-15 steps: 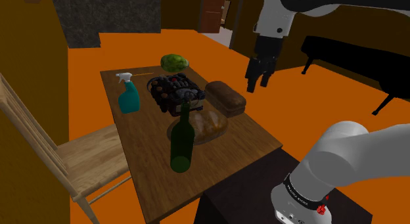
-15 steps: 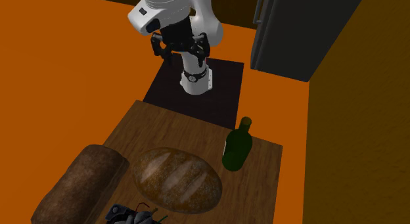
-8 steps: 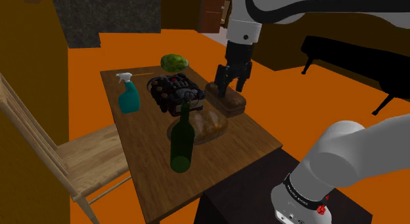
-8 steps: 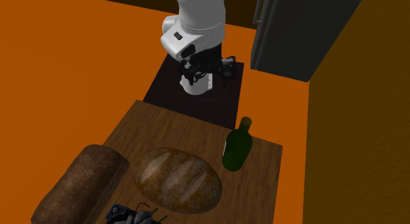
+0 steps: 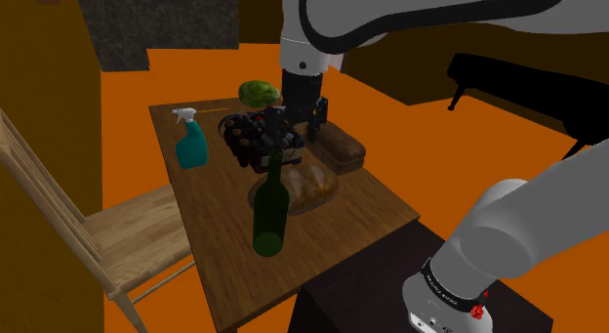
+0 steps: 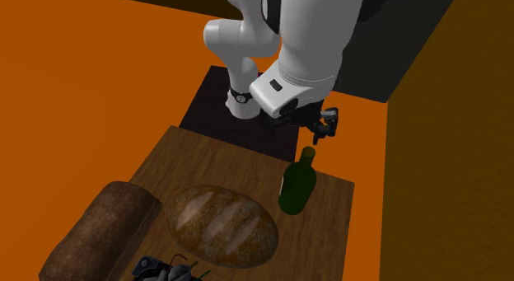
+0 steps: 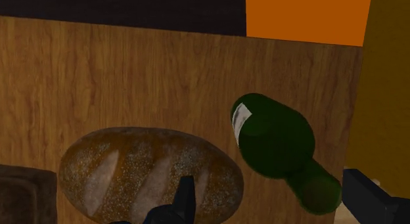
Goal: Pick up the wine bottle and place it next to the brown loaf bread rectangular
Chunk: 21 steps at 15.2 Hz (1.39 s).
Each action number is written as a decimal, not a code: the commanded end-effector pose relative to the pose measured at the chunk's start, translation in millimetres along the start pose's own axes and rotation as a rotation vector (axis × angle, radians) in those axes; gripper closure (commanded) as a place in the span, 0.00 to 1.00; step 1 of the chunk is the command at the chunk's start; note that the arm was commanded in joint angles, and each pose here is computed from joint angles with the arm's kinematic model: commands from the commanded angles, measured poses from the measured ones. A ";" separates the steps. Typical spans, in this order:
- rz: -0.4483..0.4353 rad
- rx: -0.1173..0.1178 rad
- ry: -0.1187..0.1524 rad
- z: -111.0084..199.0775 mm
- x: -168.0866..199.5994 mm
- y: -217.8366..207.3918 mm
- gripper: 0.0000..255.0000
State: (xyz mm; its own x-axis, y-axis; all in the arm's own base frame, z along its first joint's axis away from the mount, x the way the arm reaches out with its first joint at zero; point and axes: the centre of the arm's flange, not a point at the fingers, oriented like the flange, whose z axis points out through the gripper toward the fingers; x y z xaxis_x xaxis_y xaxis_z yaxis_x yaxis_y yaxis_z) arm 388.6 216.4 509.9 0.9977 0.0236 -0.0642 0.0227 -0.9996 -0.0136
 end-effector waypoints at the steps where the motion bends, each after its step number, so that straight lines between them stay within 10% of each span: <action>1: 0.009 -0.006 0.010 4.4 13.8 -22.9 0.00; 18: 0.016 -0.012 0.018 48.9 25.8 -40.3 0.00; 19: 0.016 -0.012 0.018 48.9 25.8 -40.3 1.00; 21: 0.016 -0.012 0.018 48.9 25.8 -40.3 1.00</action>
State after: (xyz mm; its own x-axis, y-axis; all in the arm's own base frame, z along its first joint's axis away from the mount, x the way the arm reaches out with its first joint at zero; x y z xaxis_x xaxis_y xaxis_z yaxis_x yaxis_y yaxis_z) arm 410.3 257.9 460.1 0.9989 0.0079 -0.0462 0.0079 -1.0000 -0.0005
